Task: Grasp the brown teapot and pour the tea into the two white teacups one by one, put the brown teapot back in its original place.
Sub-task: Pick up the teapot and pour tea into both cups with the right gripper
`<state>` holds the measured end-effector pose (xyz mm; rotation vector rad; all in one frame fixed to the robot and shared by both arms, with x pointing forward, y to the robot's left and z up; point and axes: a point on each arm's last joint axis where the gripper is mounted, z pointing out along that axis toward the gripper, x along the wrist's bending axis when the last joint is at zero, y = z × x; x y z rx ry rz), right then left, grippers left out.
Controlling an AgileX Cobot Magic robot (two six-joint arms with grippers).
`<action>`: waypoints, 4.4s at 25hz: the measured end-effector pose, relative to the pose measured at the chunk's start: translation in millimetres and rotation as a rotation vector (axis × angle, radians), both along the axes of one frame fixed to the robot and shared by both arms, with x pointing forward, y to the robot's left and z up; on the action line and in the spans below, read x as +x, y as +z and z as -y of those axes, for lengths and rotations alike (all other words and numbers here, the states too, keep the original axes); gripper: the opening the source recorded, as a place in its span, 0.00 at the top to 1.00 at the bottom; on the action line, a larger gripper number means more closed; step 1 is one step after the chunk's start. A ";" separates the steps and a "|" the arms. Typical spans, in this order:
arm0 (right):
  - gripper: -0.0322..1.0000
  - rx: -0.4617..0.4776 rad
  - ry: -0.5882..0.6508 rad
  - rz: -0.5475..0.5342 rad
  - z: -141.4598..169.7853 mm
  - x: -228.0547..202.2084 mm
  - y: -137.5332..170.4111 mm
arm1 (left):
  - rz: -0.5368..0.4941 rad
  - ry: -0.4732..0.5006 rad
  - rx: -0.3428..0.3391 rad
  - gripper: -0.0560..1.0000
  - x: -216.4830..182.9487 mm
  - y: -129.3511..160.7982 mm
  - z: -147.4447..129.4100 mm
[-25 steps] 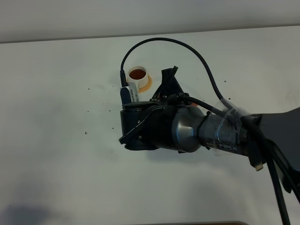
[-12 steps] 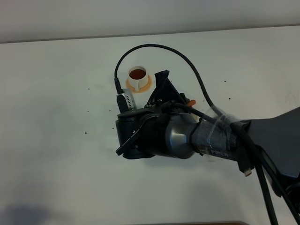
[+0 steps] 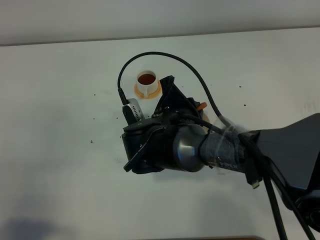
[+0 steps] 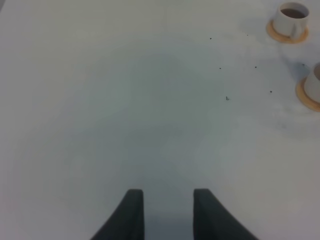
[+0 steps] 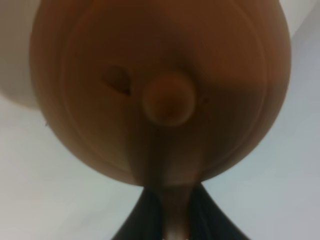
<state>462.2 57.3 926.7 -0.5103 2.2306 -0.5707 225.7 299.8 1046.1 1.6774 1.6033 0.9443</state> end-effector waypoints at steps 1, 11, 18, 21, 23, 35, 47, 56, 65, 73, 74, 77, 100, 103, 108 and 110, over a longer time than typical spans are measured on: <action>0.88 -0.009 0.008 0.007 -0.4 -0.4 0.7 | 0.000 0.000 0.000 0.71 0.0 0.0 0.0; 0.88 -0.059 0.056 0.039 -3.4 -3.2 4.0 | 0.000 0.000 0.000 0.71 0.0 0.0 0.0; 0.88 -0.092 0.093 0.070 -5.1 -2.6 6.9 | 0.000 -0.001 0.001 0.71 0.0 0.0 0.0; 0.88 -0.107 0.114 0.085 -6.7 -3.5 8.2 | 0.000 -0.001 0.001 0.71 0.0 0.0 0.0; 0.88 -0.113 0.121 0.090 -6.9 -3.2 8.7 | 0.000 -0.001 0.001 0.71 0.0 0.0 0.0; 0.88 -0.159 0.162 0.108 -8.0 -1.9 11.0 | 0.000 -0.001 0.001 0.71 0.0 0.0 0.0; 0.88 -0.205 0.205 0.136 -9.3 0.1 14.0 | 0.000 -0.001 0.001 0.71 0.0 0.0 0.0; 0.88 -0.233 0.233 0.158 -10.5 1.5 16.2 | 0.000 0.000 0.000 0.71 0.0 0.0 0.0; 0.88 -0.265 0.260 0.163 -11.2 2.1 17.2 | 0.000 0.000 0.000 0.71 0.0 0.0 0.0; 0.88 -0.285 0.284 0.175 -12.4 2.9 18.4 | 0.000 0.000 0.000 0.71 0.0 0.0 0.0; 0.88 -0.288 0.286 0.177 -12.5 3.0 18.5 | 0.000 0.000 0.000 0.71 0.0 0.0 0.0; 0.88 -0.295 0.294 0.177 -12.8 3.1 18.7 | 0.000 0.000 0.000 0.71 0.0 0.0 0.0; 0.88 -0.321 0.318 0.192 -13.8 4.0 20.2 | 0.000 0.000 0.001 0.71 0.0 0.0 0.0; 0.88 -0.322 0.319 0.193 -13.9 4.0 20.3 | 0.000 0.000 0.001 0.71 0.0 0.0 0.0; 0.88 -0.326 0.321 0.192 -13.9 4.0 20.4 | 0.000 0.000 0.001 0.71 0.0 0.0 0.0; 0.88 -0.327 0.322 0.192 -13.9 4.0 20.4 | 0.000 0.000 0.001 0.71 0.0 0.0 0.0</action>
